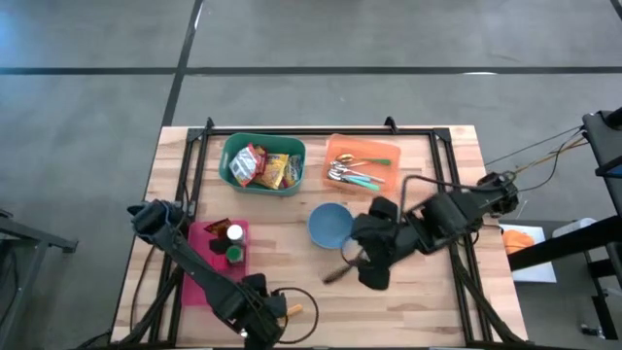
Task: Pick & Place Food Item
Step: Put the yellow spoon into the orange bin
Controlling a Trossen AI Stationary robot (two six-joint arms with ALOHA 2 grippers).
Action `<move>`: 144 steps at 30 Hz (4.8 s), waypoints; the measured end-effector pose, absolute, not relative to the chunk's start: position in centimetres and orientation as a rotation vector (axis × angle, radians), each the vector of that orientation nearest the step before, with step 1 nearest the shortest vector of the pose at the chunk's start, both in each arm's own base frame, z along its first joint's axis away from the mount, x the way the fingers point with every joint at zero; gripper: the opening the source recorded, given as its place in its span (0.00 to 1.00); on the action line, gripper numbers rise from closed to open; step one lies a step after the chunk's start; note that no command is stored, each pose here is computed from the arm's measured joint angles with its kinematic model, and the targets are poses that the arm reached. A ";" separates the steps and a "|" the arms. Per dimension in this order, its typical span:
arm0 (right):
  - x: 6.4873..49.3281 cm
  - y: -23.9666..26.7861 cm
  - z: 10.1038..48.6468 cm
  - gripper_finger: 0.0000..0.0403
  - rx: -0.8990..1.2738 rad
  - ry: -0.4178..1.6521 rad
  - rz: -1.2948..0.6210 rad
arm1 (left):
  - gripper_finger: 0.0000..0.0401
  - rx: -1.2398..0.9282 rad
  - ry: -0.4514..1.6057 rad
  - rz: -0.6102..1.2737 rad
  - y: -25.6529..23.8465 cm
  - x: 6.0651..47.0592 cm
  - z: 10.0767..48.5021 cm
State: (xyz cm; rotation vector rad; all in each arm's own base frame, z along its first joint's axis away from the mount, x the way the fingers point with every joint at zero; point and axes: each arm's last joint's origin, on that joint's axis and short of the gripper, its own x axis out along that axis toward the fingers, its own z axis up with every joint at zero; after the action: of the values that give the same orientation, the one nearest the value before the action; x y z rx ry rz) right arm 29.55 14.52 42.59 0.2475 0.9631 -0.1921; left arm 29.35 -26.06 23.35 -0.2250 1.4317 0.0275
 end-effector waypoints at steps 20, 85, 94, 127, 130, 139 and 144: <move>28.1 17.8 41.4 0.93 0.404 0.867 -0.369 | 0.67 -0.264 1.373 0.011 -27.7 29.2 18.9; 27.1 21.8 38.9 0.93 0.370 0.729 -0.384 | 0.61 -0.164 1.412 0.043 -26.9 30.0 13.7; 27.2 21.9 38.5 0.93 0.362 0.735 -0.387 | 0.20 -0.147 1.396 0.052 -26.8 30.1 13.7; 26.8 23.2 37.1 0.93 0.260 0.927 -0.166 | 0.04 -0.557 1.079 -0.061 -18.2 32.9 28.3; 26.7 23.2 37.3 0.93 0.163 0.932 -0.114 | 0.04 -0.615 1.050 -0.050 -16.0 33.7 29.2; 27.0 22.7 38.1 0.93 -0.304 0.817 -0.072 | 0.04 -0.806 0.961 -0.240 -12.2 36.5 30.6; 27.2 22.5 38.2 0.93 -0.479 0.787 -0.051 | 0.04 -0.848 0.960 -0.263 -10.6 36.8 30.8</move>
State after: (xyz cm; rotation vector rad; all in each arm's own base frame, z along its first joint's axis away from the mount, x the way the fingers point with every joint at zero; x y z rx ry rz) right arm 27.22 22.51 38.23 -0.4788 0.7871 -0.0511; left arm 36.84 -10.61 30.83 -0.8481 0.9598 -0.2632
